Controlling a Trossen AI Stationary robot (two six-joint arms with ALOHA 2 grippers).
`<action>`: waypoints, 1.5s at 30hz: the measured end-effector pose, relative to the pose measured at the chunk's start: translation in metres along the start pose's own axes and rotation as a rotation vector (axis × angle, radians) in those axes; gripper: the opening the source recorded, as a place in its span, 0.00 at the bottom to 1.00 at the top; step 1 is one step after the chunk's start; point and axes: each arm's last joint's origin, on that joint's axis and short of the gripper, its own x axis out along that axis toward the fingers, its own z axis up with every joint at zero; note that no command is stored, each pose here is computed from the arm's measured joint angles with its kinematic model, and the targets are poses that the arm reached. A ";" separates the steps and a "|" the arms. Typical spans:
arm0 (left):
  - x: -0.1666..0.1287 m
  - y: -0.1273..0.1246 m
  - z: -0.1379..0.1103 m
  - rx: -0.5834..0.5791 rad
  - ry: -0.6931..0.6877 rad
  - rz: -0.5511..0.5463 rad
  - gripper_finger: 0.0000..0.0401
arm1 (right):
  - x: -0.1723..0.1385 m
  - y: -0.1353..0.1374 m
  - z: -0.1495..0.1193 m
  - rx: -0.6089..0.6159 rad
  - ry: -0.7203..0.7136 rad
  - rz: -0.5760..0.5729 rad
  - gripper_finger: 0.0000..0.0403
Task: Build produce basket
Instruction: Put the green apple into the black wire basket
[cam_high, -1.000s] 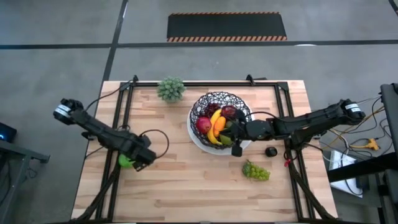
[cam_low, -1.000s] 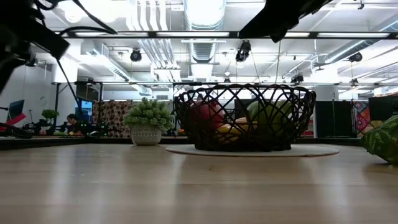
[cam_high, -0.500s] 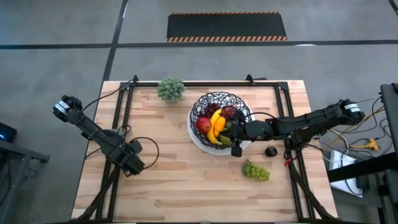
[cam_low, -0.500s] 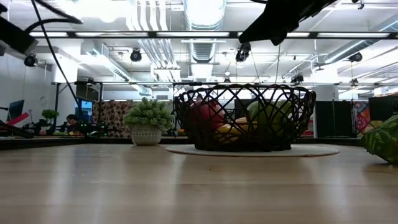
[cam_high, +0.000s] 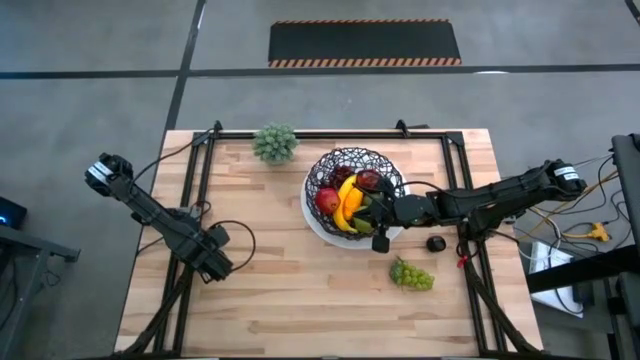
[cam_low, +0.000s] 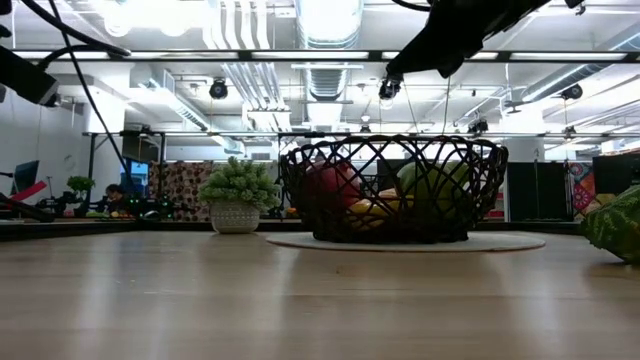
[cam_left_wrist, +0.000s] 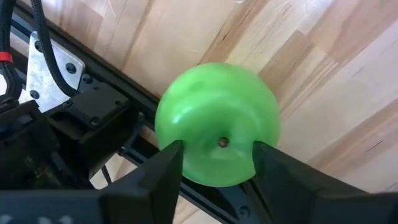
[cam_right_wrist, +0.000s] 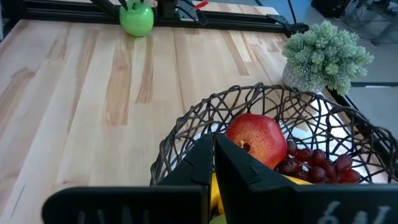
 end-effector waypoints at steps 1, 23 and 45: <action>0.000 0.000 0.000 0.000 0.000 0.000 0.43 | 0.000 0.000 0.000 0.000 0.000 0.000 0.02; -0.048 -0.010 0.006 0.008 -0.242 -0.129 0.00 | 0.000 0.003 -0.009 0.002 0.040 0.010 0.02; -0.034 0.001 -0.002 -0.493 -0.100 -0.045 0.46 | 0.002 0.004 -0.016 0.011 0.062 0.009 0.02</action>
